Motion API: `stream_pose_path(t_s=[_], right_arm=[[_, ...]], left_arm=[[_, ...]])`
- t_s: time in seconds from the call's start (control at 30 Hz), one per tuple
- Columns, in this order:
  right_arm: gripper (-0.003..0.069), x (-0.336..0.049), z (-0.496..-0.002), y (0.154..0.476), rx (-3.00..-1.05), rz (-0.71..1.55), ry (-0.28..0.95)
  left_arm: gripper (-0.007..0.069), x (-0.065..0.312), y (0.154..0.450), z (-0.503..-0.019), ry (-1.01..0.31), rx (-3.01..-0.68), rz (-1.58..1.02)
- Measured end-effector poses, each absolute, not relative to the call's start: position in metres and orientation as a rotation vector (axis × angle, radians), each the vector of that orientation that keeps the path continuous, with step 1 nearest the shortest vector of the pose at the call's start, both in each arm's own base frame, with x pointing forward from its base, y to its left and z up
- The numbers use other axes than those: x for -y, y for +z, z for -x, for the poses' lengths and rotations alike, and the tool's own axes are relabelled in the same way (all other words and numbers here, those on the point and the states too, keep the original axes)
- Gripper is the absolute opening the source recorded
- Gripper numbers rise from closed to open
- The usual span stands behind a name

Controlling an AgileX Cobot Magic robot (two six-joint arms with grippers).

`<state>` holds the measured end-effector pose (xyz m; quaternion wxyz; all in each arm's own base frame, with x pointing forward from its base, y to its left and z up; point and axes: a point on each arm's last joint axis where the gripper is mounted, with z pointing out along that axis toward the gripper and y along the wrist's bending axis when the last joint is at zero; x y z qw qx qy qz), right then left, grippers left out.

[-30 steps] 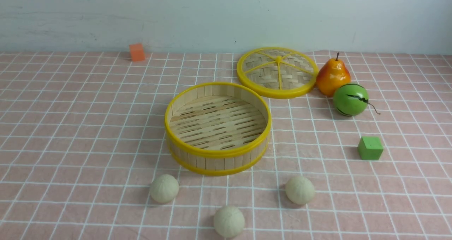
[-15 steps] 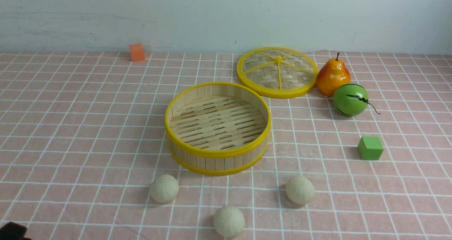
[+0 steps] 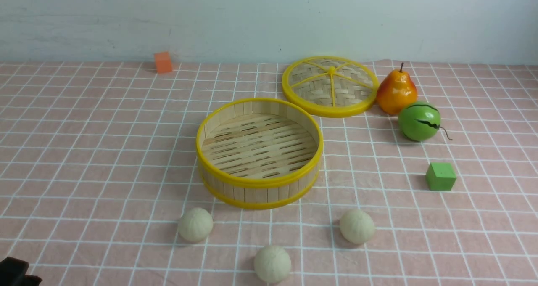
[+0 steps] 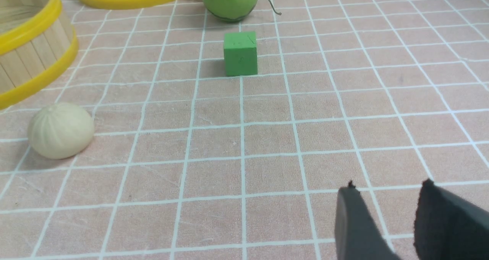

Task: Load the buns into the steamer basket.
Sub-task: Use the left arm to grab a steamed stuffed bun

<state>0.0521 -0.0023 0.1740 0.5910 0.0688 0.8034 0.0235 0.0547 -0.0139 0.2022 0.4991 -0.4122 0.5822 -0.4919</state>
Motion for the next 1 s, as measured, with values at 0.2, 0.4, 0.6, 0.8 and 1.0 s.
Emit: stream_pose_path(t_s=[0.2,0.4,0.6,0.8,1.0], right_arm=[[0.024,0.002,-0.052,0.174,-1.869,-0.16,0.055],[0.024,0.002,-0.052,0.174,-1.869,-0.16,0.055],[0.024,0.002,-0.052,0.174,-1.869,-0.16,0.055],[0.024,0.002,-0.052,0.174,-1.869,-0.16,0.055],[0.024,0.002,-0.052,0.174,-1.869,-0.16,0.055]], left_arm=[[0.0056,0.025,0.274,-0.041,-0.961,-1.569,0.536],[-0.0014,0.024,0.325,-0.072,-0.57,-1.999,0.296],[-0.0014,0.019,0.352,-0.121,-0.331,-2.362,0.15],[-0.0014,0.021,0.351,-0.161,-0.312,-2.52,0.087],[-0.0014,0.046,0.336,-0.196,-0.231,-2.689,-0.309]])
